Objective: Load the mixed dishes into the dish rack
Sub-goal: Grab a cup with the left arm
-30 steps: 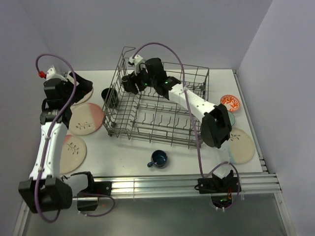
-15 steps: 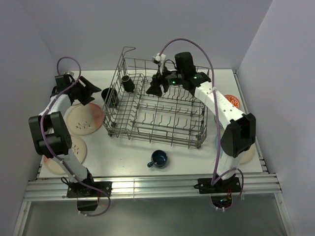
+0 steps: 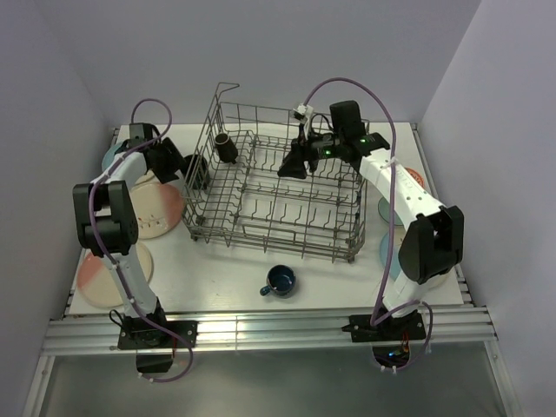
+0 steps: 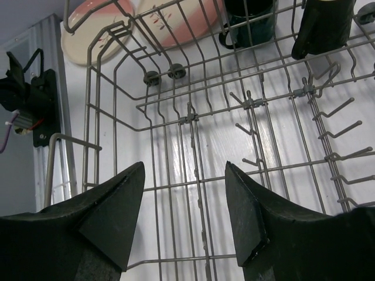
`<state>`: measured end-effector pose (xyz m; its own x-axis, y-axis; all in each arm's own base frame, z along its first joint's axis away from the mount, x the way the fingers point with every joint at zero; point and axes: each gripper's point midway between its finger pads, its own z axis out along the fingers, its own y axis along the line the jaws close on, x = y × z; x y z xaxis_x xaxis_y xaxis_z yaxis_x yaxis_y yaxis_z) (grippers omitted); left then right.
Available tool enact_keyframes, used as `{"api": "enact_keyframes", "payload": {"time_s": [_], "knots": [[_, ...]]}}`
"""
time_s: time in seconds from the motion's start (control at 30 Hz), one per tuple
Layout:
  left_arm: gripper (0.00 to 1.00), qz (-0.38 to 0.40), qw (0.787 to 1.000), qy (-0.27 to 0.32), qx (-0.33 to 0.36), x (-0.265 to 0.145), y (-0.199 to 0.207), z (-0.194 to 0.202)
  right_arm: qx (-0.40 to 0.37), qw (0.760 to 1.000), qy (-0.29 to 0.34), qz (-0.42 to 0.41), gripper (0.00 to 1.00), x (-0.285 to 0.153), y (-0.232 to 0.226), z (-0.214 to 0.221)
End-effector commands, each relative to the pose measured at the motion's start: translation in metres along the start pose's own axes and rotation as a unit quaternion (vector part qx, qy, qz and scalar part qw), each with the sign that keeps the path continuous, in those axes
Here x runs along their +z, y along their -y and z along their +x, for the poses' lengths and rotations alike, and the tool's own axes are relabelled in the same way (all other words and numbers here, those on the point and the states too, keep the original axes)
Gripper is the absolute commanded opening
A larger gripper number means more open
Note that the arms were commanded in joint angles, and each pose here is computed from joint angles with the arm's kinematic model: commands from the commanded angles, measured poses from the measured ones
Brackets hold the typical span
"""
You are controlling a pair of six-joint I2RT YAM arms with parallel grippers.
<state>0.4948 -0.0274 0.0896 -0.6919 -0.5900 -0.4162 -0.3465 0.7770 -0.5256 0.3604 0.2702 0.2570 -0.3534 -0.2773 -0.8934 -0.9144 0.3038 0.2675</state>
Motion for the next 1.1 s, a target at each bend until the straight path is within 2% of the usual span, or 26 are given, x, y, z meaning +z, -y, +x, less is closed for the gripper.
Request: {"api": "enact_keyframes", "payload": {"time_s": [0.0, 0.1, 0.2, 0.3, 0.43, 0.57, 0.8, 1.07], "knots": [[0.62, -0.055, 0.998, 0.004, 0.029, 0.003, -0.015, -0.004, -0.021, 0.999, 0.029, -0.012, 0.64, -0.019, -0.017, -0.018], [0.57, -0.055, 0.998, -0.003, 0.036, 0.009, -0.013, 0.0, -0.015, 0.999, 0.028, -0.012, 0.64, -0.021, -0.018, -0.014], [0.47, -0.057, 0.998, -0.008, 0.036, 0.014, -0.013, 0.001, -0.008, 1.0, 0.027, -0.013, 0.64, -0.021, -0.017, -0.011], [0.3, -0.054, 0.998, -0.006, 0.035, 0.016, -0.011, -0.001, -0.005, 0.999, 0.029, -0.015, 0.63, -0.021, -0.018, -0.011], [0.13, -0.05, 0.998, 0.005, 0.034, 0.013, -0.005, -0.013, -0.001, 0.999, 0.03, -0.016, 0.63, -0.022, -0.02, -0.01], [0.0, -0.052, 0.998, 0.02, 0.032, 0.006, -0.003, -0.027, 0.005, 0.999, 0.028, -0.016, 0.63, -0.023, -0.02, -0.005], [0.0, -0.069, 0.993, 0.09, 0.015, -0.033, -0.014, -0.076, 0.011, 0.999, 0.025, -0.02, 0.63, -0.025, -0.022, 0.0], [0.0, -0.006, 0.977, 0.212, -0.006, -0.122, 0.01, -0.146, 0.016, 0.999, 0.025, -0.026, 0.63, -0.023, -0.023, 0.0]]}}
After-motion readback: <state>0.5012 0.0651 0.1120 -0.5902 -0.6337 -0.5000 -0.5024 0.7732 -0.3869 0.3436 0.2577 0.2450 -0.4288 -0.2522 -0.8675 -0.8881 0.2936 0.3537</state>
